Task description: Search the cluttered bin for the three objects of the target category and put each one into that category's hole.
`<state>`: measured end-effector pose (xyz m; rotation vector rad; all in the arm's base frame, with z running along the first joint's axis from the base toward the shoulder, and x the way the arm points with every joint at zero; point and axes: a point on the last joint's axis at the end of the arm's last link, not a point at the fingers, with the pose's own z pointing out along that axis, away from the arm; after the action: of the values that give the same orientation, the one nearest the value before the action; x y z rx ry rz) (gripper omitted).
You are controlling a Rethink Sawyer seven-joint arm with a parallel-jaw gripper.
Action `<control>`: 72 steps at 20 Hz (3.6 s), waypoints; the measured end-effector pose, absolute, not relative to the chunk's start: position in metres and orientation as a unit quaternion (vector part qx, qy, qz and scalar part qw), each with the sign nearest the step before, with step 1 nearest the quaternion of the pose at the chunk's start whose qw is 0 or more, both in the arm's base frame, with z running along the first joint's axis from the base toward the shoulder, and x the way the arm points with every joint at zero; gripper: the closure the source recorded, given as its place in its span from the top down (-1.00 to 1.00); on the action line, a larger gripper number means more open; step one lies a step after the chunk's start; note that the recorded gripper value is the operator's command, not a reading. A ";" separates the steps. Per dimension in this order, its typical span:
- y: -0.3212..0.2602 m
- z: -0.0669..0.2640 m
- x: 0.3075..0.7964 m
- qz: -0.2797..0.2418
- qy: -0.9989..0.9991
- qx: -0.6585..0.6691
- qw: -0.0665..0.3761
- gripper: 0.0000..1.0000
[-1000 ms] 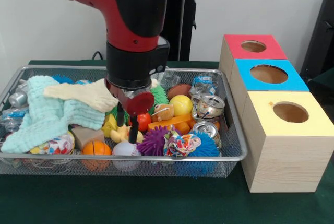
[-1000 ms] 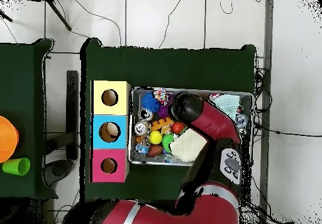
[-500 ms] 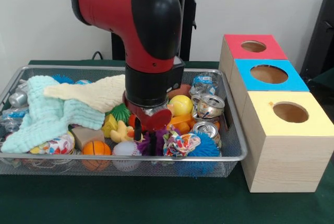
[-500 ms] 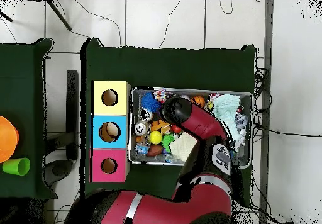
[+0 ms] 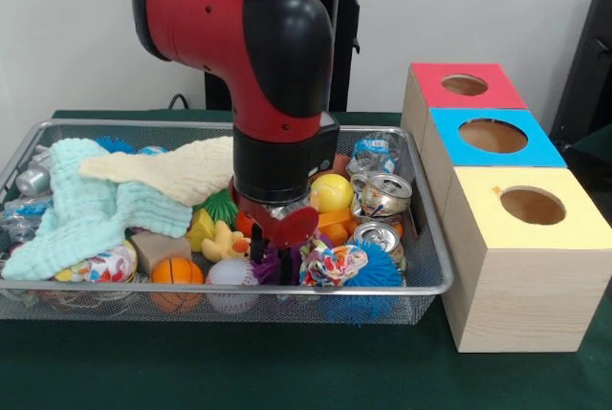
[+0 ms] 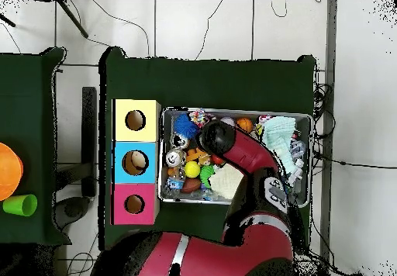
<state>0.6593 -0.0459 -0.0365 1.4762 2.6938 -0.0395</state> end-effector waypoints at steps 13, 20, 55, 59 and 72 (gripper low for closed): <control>-0.042 0.006 0.652 -0.004 0.873 0.486 0.037 1.00; -0.033 0.005 0.655 -0.001 0.876 0.480 0.038 1.00; -0.087 0.011 0.639 0.035 0.872 0.487 0.018 1.00; -0.082 0.009 0.638 0.035 0.874 0.485 0.016 1.00; -0.079 -0.024 0.622 0.035 0.877 0.480 -0.004 1.00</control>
<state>0.6216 -0.0794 -0.0244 1.5112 2.7605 0.1093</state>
